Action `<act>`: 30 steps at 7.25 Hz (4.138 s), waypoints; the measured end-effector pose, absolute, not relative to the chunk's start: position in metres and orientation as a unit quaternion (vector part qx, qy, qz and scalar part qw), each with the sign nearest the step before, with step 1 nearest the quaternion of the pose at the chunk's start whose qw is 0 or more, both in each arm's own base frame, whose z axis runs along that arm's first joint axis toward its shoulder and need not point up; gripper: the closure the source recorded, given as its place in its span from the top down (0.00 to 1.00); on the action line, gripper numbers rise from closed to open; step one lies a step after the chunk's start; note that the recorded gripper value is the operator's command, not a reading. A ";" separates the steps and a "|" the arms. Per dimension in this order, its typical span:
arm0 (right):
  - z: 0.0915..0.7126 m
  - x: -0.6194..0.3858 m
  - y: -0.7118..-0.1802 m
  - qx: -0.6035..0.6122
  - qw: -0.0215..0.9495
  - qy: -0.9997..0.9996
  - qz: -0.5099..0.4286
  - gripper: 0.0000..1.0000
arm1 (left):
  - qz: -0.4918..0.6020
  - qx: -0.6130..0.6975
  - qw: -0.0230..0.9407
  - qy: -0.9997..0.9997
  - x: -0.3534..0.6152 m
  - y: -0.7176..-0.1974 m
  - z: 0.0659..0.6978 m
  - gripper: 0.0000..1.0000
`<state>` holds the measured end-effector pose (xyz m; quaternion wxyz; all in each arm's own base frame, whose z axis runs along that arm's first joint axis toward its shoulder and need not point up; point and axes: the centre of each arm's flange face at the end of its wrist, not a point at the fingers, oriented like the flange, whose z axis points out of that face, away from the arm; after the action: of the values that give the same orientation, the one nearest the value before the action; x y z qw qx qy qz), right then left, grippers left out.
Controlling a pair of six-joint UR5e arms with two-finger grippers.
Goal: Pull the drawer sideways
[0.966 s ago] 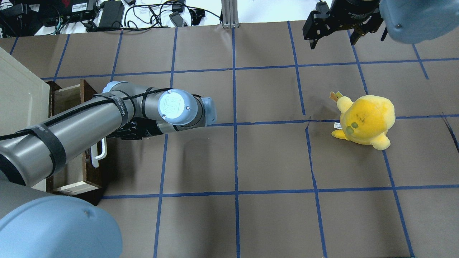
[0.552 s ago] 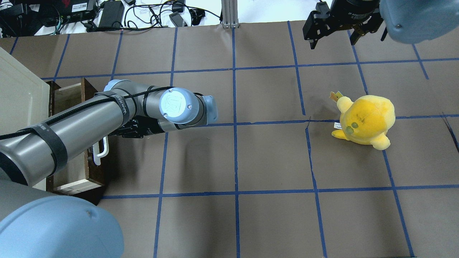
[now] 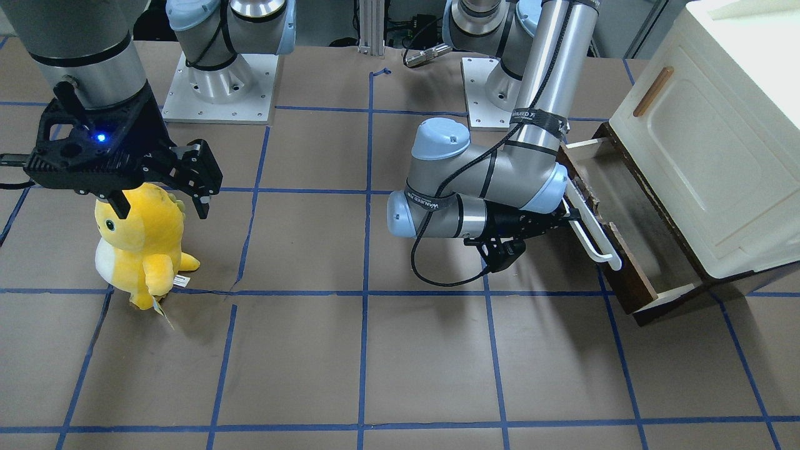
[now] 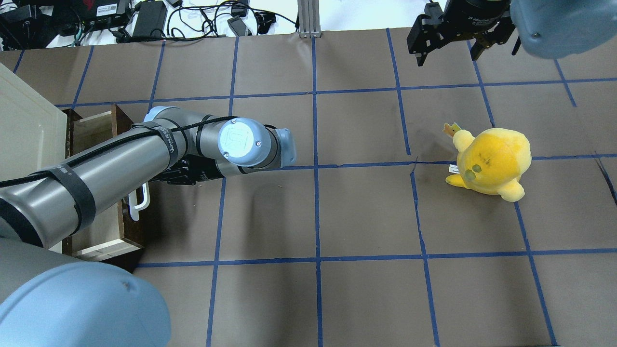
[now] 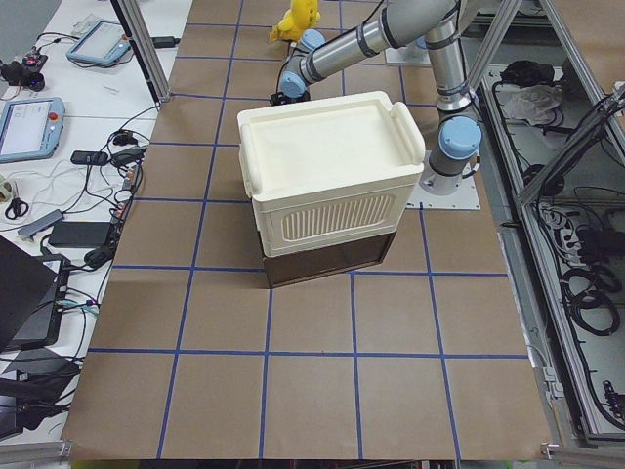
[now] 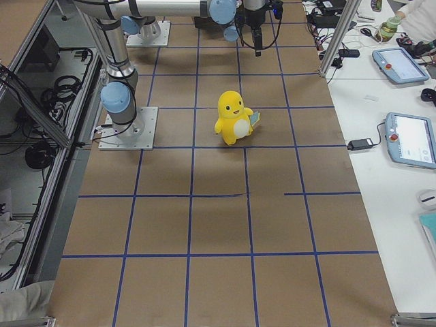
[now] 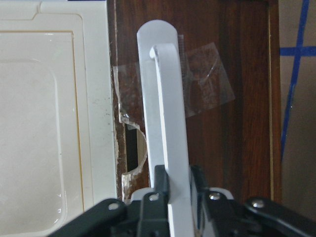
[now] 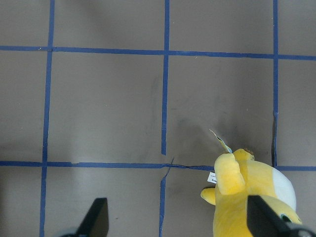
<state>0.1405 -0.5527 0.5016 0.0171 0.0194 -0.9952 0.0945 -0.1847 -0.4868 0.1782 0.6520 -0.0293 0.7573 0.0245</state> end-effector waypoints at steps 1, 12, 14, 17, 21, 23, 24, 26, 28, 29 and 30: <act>0.502 0.141 -0.553 0.019 0.017 -0.995 0.094 1.00 | 0.024 -0.023 0.652 0.757 -0.189 -0.485 0.178 0.16; 0.502 0.141 -0.553 0.019 0.017 -0.995 0.095 1.00 | 0.046 -0.051 0.598 0.799 -0.217 -0.488 0.238 1.00; 0.502 0.141 -0.553 0.020 0.017 -0.995 0.095 1.00 | 0.069 -0.060 0.545 0.833 -0.222 -0.482 0.296 1.00; 0.502 0.141 -0.553 0.019 0.017 -0.995 0.095 1.00 | 0.054 -0.098 0.377 0.920 -0.221 -0.462 0.395 1.00; 0.502 0.141 -0.553 0.019 0.017 -0.995 0.095 1.00 | -0.018 -0.103 0.139 0.985 -0.210 -0.443 0.488 1.00; 0.502 0.141 -0.553 0.019 0.017 -0.995 0.094 1.00 | -0.037 -0.096 0.081 0.991 -0.207 -0.456 0.485 1.00; 0.502 0.141 -0.553 0.019 0.017 -0.995 0.094 1.00 | -0.051 -0.095 0.049 0.993 -0.204 -0.466 0.483 1.00; 0.502 0.141 -0.553 0.019 0.017 -0.995 0.094 1.00 | -0.070 -0.086 0.013 0.994 -0.196 -0.481 0.485 1.00; 0.502 0.141 -0.553 0.019 0.017 -0.995 0.094 1.00 | -0.080 -0.085 0.008 0.993 -0.193 -0.499 0.487 1.00; 0.502 0.141 -0.553 0.019 0.017 -0.995 0.094 1.00 | -0.077 -0.085 0.009 0.993 -0.194 -0.505 0.485 1.00; 0.502 0.141 -0.553 0.019 0.017 -0.995 0.094 1.00 | -0.075 -0.083 0.009 0.994 -0.194 -0.507 0.484 1.00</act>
<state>0.1405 -0.5527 0.5016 0.0170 0.0195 -0.9952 0.0945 -0.1938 -0.5068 0.4841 0.0093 -0.0833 0.9936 -0.0753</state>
